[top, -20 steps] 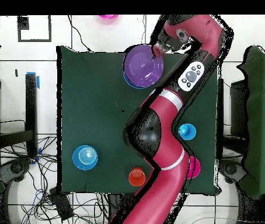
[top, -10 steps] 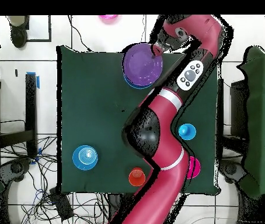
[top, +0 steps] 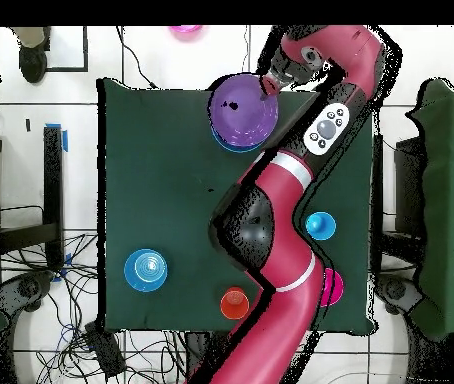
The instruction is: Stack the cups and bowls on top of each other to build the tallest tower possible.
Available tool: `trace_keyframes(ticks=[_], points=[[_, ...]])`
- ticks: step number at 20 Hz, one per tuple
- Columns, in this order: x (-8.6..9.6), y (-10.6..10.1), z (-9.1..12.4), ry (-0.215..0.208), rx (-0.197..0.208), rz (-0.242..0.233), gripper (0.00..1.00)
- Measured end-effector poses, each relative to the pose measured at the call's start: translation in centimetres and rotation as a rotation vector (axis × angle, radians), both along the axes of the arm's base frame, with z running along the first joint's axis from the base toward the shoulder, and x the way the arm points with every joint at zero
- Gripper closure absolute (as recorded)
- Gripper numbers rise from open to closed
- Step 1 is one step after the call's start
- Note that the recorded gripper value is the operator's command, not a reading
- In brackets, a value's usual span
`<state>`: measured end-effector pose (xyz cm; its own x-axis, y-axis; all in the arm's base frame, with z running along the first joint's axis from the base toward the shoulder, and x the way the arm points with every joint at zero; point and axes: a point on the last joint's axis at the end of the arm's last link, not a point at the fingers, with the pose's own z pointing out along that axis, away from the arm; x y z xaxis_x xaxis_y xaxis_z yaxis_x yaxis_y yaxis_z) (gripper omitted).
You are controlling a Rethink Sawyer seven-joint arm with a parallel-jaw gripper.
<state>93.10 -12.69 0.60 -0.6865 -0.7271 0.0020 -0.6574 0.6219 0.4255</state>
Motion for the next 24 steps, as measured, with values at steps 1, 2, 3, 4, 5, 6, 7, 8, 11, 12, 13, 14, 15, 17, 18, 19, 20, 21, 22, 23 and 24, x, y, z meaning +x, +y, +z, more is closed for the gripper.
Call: trace_keyframes(ticks=[1, 2, 3, 4, 5, 6, 7, 8, 11, 12, 13, 14, 15, 17, 18, 19, 20, 21, 22, 23, 24], points=[[0.02, -0.05, 0.06, -0.001, -0.001, -0.001, 0.00], [0.04, -0.11, 0.12, -0.002, -0.003, -0.001, 0.00], [0.06, -0.16, 0.16, -0.003, -0.003, -0.002, 0.00], [0.07, -0.18, 0.20, -0.004, -0.004, -0.002, 0.00], [0.08, -0.20, 0.22, -0.004, -0.005, -0.003, 0.00], [0.09, -0.21, 0.24, -0.005, -0.005, -0.003, 0.00], [0.08, -0.21, 0.24, -0.005, -0.005, -0.003, 0.00], [0.08, -0.21, 0.23, -0.005, -0.005, -0.003, 0.00], [0.08, -0.21, 0.24, -0.005, -0.005, -0.003, 0.00], [0.08, -0.21, 0.24, -0.005, -0.005, -0.003, 0.00], [0.08, -0.21, 0.24, -0.005, -0.005, -0.003, 0.00], [0.08, -0.21, 0.24, -0.005, -0.005, -0.003, 0.00], [0.08, -0.21, 0.24, -0.005, -0.005, -0.003, 0.00], [0.08, -0.21, 0.24, -0.005, -0.005, -0.003, 0.00], [0.08, -0.21, 0.24, -0.005, -0.005, -0.003, 0.00], [0.08, -0.21, 0.24, -0.005, -0.005, -0.003, 0.00], [0.08, -0.21, 0.24, -0.005, -0.005, -0.003, 0.00], [0.09, -0.21, 0.24, -0.005, -0.005, -0.003, 0.00], [0.09, -0.21, 0.25, -0.005, -0.005, -0.003, 0.00], [0.10, -0.22, 0.27, -0.005, -0.005, -0.002, 0.00], [0.10, -0.23, 0.30, -0.005, -0.007, -0.002, 0.00]])
